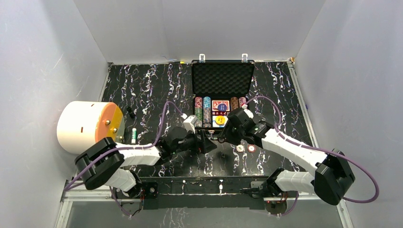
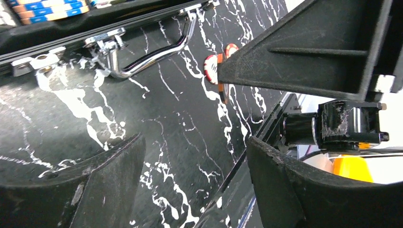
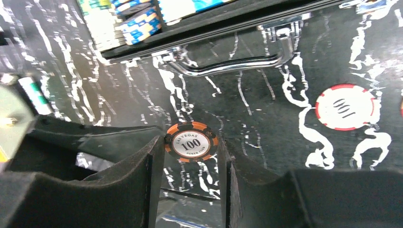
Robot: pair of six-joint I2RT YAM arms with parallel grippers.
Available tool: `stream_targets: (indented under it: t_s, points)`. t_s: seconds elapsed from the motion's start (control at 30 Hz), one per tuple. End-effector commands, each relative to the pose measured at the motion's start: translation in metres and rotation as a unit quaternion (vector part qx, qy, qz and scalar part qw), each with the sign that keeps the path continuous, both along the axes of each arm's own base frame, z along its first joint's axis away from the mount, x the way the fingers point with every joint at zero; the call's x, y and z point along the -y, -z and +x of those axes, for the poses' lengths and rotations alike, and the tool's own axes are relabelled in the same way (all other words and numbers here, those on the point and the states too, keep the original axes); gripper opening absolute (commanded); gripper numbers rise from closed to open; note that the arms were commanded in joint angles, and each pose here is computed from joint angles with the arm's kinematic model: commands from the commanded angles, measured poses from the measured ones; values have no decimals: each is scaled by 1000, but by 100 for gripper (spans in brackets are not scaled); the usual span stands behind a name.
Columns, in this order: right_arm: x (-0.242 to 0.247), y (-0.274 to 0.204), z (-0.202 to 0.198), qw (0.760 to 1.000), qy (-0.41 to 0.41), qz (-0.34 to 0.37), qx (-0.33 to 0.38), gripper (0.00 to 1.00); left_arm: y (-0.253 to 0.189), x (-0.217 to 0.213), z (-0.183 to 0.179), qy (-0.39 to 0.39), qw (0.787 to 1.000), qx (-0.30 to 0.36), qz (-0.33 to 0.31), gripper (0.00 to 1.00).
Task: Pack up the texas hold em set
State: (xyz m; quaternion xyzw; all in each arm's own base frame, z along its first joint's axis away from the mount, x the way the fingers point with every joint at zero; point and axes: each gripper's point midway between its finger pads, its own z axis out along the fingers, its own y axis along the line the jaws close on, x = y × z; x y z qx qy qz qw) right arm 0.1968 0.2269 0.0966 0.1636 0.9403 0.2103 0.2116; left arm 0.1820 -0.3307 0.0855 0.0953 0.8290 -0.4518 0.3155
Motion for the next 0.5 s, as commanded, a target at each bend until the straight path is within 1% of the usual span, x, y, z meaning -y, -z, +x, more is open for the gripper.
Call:
stream_targets:
  t_s: [0.0,0.23,0.37,0.4,0.47]
  points:
    - [-20,-24,10,994,45,95,16,48,-36,23,20,-36,996,48,-73,72]
    - [-26,-28,8,992,44,114,8,48,-39,25,32,-70,992,61,-87,52]
    - [-27,-26,7,992,42,120,6,48,-45,25,35,-75,989,74,-99,44]
    - [-28,-26,7,992,42,121,5,48,-46,26,36,-75,989,74,-100,40]
    - [-30,-27,6,991,38,129,2,49,-49,33,35,-64,989,75,-109,16]
